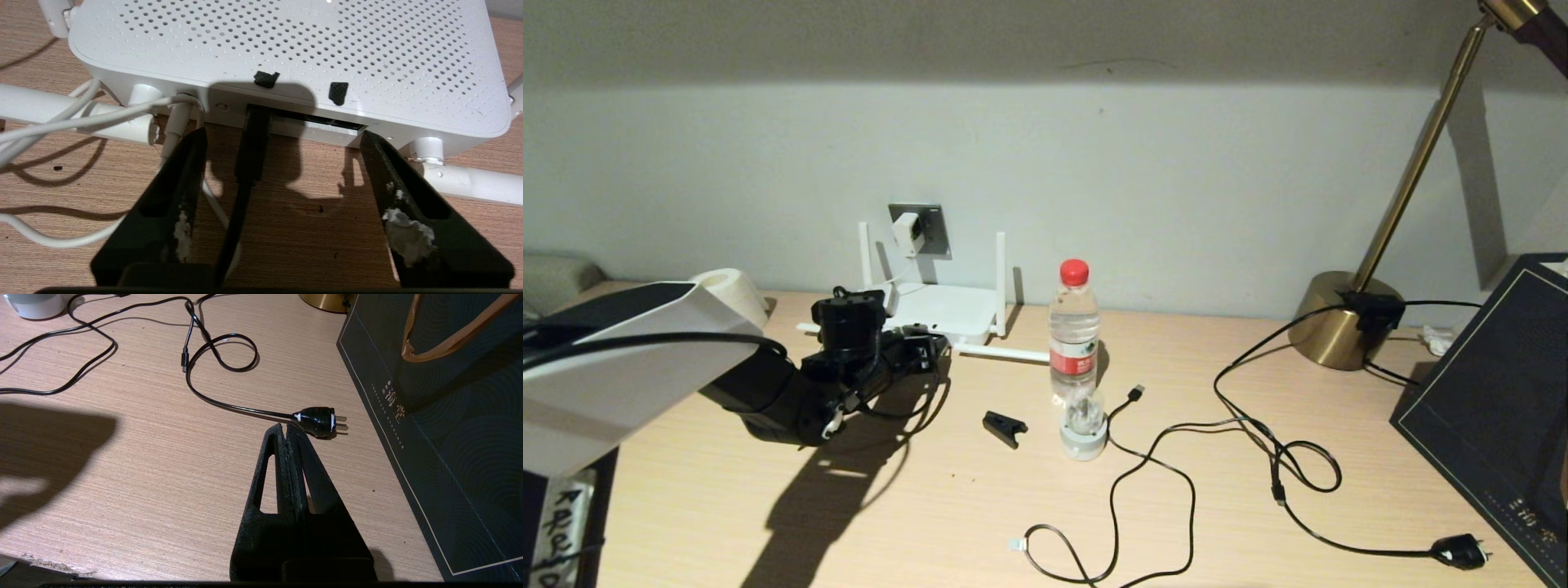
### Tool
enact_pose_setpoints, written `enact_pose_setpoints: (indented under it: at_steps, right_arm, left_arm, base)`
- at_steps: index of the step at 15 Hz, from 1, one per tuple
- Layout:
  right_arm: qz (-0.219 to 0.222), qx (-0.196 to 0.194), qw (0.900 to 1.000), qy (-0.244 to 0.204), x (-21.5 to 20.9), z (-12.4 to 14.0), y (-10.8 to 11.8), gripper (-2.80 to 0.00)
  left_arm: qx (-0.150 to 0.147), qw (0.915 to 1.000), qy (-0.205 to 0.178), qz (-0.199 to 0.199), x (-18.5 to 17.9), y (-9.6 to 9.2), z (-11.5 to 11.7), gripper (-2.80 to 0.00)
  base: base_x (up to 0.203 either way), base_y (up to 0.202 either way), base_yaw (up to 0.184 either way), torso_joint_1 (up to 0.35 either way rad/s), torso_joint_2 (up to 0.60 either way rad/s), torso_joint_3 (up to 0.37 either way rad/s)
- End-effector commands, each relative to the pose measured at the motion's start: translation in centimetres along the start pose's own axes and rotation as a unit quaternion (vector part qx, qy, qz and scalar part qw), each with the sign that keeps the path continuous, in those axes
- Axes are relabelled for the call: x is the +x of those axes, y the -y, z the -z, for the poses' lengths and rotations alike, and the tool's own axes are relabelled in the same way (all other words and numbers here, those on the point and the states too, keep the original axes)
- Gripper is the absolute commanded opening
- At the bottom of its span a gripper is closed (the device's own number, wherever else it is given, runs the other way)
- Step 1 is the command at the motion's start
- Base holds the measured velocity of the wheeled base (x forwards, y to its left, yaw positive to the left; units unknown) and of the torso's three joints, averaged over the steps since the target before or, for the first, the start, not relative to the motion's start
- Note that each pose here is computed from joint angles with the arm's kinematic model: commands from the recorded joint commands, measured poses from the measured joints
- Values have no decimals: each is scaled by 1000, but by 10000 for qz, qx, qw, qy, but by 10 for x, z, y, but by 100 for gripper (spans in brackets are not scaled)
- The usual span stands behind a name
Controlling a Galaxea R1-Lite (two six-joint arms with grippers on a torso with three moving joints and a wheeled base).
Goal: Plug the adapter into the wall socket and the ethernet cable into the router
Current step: Plug cable into router interface
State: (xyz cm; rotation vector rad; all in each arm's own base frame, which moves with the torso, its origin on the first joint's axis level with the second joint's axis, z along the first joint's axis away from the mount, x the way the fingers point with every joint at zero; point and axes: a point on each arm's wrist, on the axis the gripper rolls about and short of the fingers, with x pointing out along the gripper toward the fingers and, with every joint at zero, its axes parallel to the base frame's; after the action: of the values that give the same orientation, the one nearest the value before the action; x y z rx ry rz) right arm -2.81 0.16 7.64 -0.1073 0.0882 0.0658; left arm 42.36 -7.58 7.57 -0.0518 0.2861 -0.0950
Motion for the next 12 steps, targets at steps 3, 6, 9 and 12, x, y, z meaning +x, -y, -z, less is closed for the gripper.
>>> enact_pose_setpoints:
  at_steps: [3, 6, 9, 12]
  right_arm:
    - [-4, -6, 10000, -10, 0, 0, 0, -280]
    - [-3, -7, 10000, -3, 0, 0, 0, -280]
    - [-4, -6, 10000, -9, 0, 0, 0, -280]
    - [-5, -6, 10000, -16, 0, 0, 0, -280]
  left_arm:
    - [-3, 10000, 8, -4, 1, 0, 1, 0]
    - [6, 10000, 21, 9, -2, 1, -1, 0]
    - [26, 9998, 163, 120, -21, 10, -13, 0]
    - [54, 9989, 353, 310, -63, 22, -33, 0]
  base:
    - [0, 0, 0, 0, 0, 0]
    - [0, 0, 0, 0, 0, 0]
    - [0, 0, 0, 0, 0, 0]
    - [0, 0, 0, 0, 0, 0]
